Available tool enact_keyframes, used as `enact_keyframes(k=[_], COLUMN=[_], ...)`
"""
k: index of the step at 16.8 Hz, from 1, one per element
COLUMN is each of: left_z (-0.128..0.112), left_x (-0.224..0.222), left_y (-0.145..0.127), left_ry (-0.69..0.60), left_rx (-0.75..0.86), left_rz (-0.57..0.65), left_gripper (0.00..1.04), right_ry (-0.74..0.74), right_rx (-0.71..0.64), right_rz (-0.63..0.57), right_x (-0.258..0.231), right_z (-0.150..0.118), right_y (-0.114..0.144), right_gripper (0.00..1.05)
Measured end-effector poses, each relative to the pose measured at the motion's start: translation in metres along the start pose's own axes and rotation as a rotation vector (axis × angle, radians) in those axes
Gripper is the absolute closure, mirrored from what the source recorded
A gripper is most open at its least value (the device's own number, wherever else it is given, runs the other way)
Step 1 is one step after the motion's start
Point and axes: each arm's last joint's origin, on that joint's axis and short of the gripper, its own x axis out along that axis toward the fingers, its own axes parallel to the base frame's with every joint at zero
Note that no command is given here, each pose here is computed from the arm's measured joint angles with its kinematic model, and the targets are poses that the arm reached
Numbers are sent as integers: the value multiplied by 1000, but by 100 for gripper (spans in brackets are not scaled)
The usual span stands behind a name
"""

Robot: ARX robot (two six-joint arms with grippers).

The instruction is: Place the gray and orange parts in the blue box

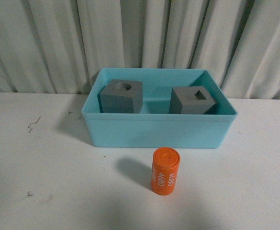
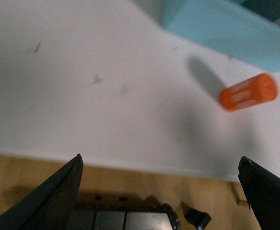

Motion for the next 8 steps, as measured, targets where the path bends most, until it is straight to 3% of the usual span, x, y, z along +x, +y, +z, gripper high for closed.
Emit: enact_keyframes(k=[1,3,4,6,8], left_z=[-20,-25,-25,-23,-25], left_x=[-5,-10,-12,-18,-18], left_y=[15,21,25,26,28], left_ry=[-212,-615,-723,-778,-774], left_rx=[35,224,281,341,360], left_rz=[-1,13,44,56,47], left_gripper=[12,32,43,63,70], right_ry=[0,0,-1,0,1], right_rx=[0,0,0,0,0], right_rz=[0,-3,-1,2,2], right_x=[0,0,0,0,0], right_z=[0,0,0,0,0], right_y=[0,0,0,0,0], right_gripper=[6,6,6,6,6])
